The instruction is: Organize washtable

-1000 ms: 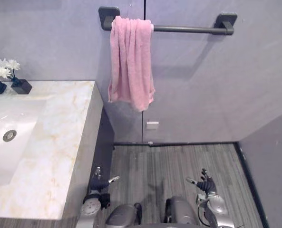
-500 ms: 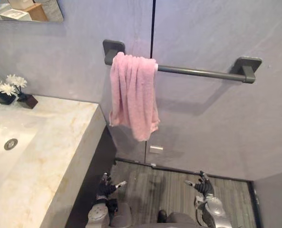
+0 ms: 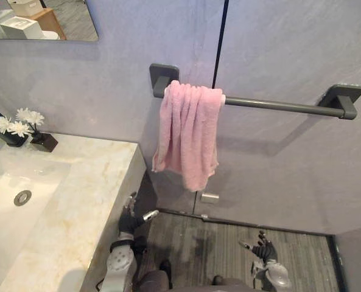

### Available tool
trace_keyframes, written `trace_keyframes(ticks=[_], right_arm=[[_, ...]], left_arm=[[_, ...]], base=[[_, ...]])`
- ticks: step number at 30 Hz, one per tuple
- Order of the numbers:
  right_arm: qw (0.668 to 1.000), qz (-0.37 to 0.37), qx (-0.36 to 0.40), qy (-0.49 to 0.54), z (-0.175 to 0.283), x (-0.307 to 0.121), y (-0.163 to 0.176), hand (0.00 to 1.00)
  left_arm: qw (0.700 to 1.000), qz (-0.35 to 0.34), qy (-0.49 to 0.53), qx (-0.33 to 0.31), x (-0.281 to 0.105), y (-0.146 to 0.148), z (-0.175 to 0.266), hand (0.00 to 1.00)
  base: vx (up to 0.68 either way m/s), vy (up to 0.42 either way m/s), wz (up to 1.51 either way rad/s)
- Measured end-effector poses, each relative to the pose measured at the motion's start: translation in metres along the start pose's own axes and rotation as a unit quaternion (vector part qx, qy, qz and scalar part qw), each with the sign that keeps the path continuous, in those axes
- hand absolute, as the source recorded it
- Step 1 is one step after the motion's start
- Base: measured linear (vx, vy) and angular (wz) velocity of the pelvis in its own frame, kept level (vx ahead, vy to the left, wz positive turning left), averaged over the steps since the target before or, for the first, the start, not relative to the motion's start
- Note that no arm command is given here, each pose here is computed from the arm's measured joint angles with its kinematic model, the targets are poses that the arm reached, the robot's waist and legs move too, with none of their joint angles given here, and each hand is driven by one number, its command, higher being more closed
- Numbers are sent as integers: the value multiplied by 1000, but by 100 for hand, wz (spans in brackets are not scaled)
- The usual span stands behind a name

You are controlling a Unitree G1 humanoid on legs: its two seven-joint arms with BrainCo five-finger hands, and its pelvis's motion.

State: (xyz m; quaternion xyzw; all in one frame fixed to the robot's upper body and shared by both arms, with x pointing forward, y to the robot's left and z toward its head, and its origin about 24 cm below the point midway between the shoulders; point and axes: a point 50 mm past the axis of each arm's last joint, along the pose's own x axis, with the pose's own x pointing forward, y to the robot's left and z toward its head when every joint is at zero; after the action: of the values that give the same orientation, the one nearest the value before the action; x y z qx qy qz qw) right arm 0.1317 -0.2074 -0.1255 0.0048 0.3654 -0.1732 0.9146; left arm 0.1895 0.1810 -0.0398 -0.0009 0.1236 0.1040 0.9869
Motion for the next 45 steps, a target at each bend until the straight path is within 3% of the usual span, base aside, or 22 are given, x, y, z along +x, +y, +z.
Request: trace_keyframes(ticks=[5,14,21,22,34,38,45], right_arm=[[1000,2,-15,10,-8,-4,-4,0],[999,12,-46,9,-8,-2,-13,0],[997,35,-69,5,-6,-1,-9,0],[997,36,-69,5,-6,-1,-9,0],[995,52,-84,-16,5,2,0,0],[991,63,-73,-97,45,5,10,0],[944,119,-66,-302,150,-7,45,0]], left_arm=[[999,6,-30,32,4,4,11,0],[981,-9,-158,114,47,0,76,0],[974,-4,-164,158,58,7,82,0],[974,-3,-160,161,60,7,81,100],[965,-33,-156,207,64,6,81,100],[965,-33,-156,208,65,7,81,100],[964,-27,-161,208,65,12,85,100]], base=[[40,-27,-1],[-4,-18,-10],[-61,13,-17],[-67,21,-15],[-34,0,-9],[0,-3,-1],[1,-15,-5]])
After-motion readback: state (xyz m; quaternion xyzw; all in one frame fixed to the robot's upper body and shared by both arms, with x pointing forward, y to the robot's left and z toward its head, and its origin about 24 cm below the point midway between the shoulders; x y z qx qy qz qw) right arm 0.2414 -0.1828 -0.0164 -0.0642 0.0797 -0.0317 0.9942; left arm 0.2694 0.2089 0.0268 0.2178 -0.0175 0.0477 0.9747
